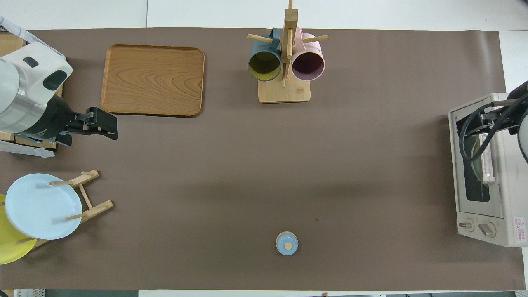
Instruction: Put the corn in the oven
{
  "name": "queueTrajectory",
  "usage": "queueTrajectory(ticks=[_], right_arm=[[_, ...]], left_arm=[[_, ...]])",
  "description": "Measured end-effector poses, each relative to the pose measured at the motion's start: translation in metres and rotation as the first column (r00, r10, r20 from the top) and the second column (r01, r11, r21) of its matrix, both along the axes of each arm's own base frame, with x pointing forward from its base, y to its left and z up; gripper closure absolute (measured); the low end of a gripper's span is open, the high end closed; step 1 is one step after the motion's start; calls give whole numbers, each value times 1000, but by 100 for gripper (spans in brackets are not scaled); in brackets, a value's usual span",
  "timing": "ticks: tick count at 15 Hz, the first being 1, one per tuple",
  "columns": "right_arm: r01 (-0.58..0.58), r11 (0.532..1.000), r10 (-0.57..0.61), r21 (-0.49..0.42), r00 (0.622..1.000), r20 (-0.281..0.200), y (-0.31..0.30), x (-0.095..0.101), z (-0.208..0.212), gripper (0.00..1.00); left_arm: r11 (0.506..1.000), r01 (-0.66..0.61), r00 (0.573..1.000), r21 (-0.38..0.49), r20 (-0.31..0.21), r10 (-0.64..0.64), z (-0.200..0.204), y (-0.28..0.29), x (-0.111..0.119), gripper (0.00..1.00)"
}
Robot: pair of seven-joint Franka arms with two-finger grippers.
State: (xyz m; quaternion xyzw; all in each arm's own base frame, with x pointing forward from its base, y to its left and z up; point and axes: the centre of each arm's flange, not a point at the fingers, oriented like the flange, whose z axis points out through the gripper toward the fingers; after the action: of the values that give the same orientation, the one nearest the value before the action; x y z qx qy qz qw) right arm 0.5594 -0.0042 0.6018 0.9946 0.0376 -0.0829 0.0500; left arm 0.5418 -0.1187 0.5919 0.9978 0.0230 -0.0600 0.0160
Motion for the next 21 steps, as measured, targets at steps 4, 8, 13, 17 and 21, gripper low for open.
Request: queueTrajectory(ticks=[4,8,13,17,21], right_arm=[[35,998,-35,57,999,3,-10,-15,8,0],[63,996,-64,60,998,10,-25,-28,15,0],[93,994,-97,65,994,55,-44,-24,18,0],[106,990,-111,95,992,58,-47,-24,19,0],[93,991,-98,95,994,56,-40,-24,20,0]], left_arm=[[1000,0,1000,0,0,0,0,0,0,0],[1000,0,1000,0,0,0,0,0,0,0],[1000,0,1000,0,0,0,0,0,0,0],[1000,0,1000,0,0,0,0,0,0,0],[1000,0,1000,0,0,0,0,0,0,0]])
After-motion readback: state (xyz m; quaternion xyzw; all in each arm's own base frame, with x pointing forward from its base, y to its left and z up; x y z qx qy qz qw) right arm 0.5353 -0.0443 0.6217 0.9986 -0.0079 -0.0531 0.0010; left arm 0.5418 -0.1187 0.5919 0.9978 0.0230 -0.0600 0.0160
